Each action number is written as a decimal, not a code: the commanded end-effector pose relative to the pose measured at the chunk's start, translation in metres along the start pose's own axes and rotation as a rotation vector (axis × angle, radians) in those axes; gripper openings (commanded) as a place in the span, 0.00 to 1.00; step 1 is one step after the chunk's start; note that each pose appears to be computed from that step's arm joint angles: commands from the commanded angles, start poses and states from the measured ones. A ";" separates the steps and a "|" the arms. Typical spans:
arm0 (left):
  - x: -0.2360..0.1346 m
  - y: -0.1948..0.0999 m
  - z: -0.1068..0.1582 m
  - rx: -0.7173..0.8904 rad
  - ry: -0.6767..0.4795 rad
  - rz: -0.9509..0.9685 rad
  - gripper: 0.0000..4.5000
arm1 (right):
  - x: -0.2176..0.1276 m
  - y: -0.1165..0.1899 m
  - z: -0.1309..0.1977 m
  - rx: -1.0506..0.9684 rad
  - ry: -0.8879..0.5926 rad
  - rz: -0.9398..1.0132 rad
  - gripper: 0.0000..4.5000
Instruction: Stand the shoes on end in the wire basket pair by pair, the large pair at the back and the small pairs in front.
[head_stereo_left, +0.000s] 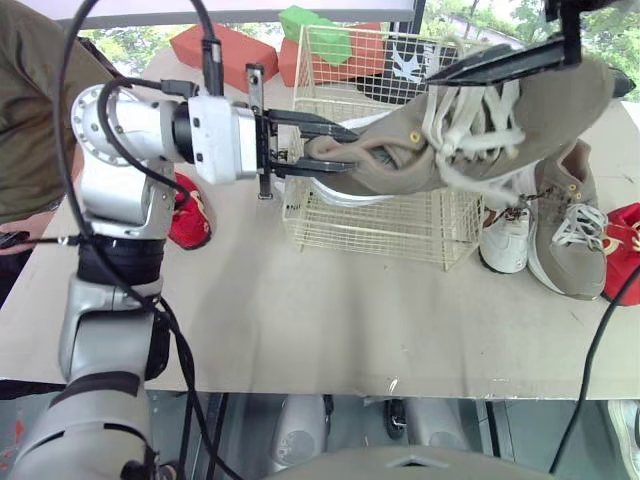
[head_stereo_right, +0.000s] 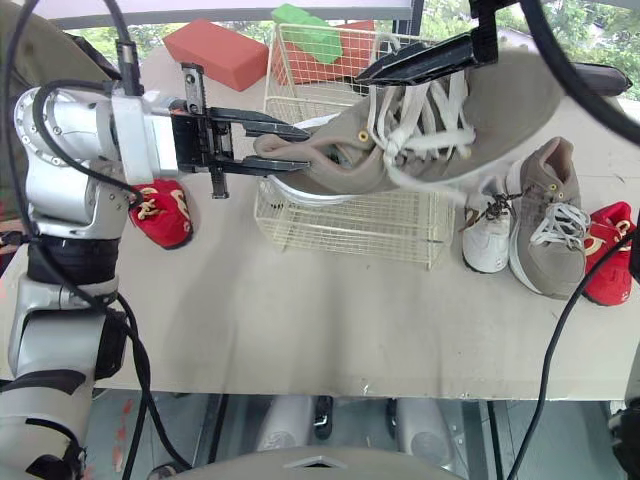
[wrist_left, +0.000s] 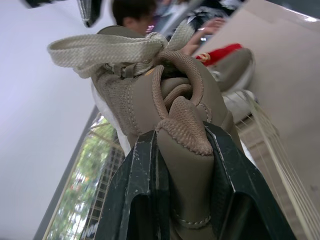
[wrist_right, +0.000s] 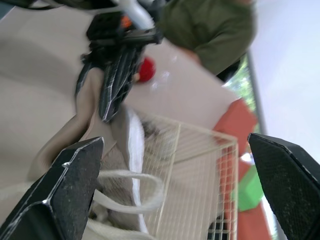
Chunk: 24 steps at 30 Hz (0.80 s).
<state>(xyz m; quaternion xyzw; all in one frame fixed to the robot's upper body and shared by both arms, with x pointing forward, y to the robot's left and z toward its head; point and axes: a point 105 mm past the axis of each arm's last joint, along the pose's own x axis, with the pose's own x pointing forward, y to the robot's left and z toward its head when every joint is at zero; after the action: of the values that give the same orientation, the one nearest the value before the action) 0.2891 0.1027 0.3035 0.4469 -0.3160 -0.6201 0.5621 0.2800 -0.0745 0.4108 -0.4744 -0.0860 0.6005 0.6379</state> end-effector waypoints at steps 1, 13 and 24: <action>-0.001 0.011 0.006 0.131 -0.032 -0.013 0.14 | -0.002 0.000 -0.005 0.023 0.084 0.081 1.00; -0.006 0.035 0.009 0.341 -0.018 0.026 0.14 | 0.033 0.016 -0.067 0.267 0.310 0.273 0.64; -0.027 0.047 0.013 0.317 0.005 0.151 0.36 | 0.024 0.014 -0.054 0.305 0.210 0.246 0.00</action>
<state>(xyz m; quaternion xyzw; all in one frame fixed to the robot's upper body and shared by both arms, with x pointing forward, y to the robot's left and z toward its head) 0.3062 0.1006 0.3172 0.5187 -0.3873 -0.5755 0.4998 0.3259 -0.0808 0.3502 -0.4599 0.1466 0.6058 0.6324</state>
